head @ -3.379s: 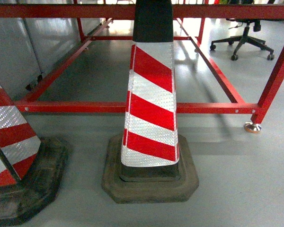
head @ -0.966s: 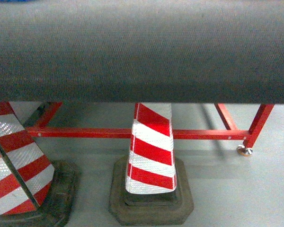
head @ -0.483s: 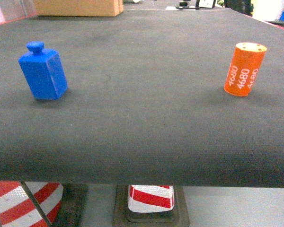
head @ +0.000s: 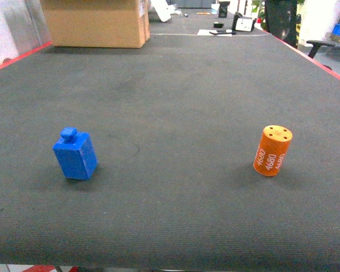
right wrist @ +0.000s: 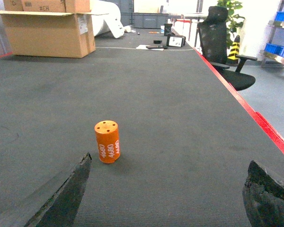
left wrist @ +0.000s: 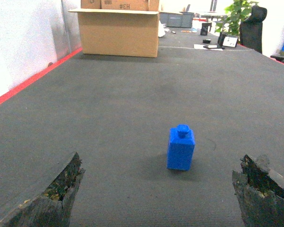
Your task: Sort blue parts and orange caps into right shelf containers
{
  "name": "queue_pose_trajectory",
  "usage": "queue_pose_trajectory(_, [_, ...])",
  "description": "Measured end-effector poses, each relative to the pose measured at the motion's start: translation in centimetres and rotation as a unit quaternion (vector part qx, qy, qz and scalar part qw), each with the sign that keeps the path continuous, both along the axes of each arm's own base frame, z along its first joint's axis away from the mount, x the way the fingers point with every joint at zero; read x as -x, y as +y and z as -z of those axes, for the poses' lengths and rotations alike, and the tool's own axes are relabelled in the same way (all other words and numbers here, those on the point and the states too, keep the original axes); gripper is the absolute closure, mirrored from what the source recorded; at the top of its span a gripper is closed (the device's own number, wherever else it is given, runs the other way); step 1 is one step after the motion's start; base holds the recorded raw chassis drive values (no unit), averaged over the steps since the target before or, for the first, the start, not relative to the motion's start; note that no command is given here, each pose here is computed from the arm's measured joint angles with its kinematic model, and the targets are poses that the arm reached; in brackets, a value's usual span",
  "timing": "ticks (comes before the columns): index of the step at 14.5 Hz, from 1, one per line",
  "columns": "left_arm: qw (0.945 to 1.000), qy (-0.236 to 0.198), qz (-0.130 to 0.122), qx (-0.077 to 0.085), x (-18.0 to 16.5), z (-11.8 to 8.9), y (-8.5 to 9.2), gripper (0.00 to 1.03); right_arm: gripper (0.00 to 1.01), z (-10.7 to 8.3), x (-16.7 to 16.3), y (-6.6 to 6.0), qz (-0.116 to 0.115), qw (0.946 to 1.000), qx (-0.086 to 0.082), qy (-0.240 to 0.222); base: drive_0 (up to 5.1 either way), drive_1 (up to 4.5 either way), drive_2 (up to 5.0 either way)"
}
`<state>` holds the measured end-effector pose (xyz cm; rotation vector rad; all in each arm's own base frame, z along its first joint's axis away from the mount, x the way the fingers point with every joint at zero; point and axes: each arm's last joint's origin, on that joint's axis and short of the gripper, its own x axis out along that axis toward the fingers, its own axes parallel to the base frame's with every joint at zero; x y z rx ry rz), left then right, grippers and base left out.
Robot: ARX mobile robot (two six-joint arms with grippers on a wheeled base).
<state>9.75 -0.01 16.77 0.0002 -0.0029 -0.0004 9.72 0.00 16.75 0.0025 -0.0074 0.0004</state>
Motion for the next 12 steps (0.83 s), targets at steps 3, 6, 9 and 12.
queue_pose_trajectory(3, [1.0000, -0.001, 0.000, 0.000, 0.00, -0.02, 0.00, 0.05, 0.03, 0.04, 0.00, 0.00, 0.000, 1.0000, 0.000, 0.002, 0.0, 0.00, 0.0])
queue_pose_trajectory(6, [1.0000, 0.001, 0.000, 0.000, 0.00, 0.02, 0.00, 0.05, 0.03, 0.04, 0.00, 0.00, 0.000, 1.0000, 0.000, 0.002, 0.0, 0.00, 0.0])
queue_pose_trajectory(9, [1.0000, 0.001, 0.000, 0.000, 0.00, 0.02, 0.00, 0.05, 0.03, 0.04, 0.00, 0.00, 0.000, 1.0000, 0.000, 0.002, 0.0, 0.00, 0.0])
queue_pose_trajectory(12, [1.0000, 0.001, 0.000, 0.000, 0.00, 0.02, 0.00, 0.05, 0.03, 0.04, 0.00, 0.00, 0.000, 1.0000, 0.000, 0.002, 0.0, 0.00, 0.0])
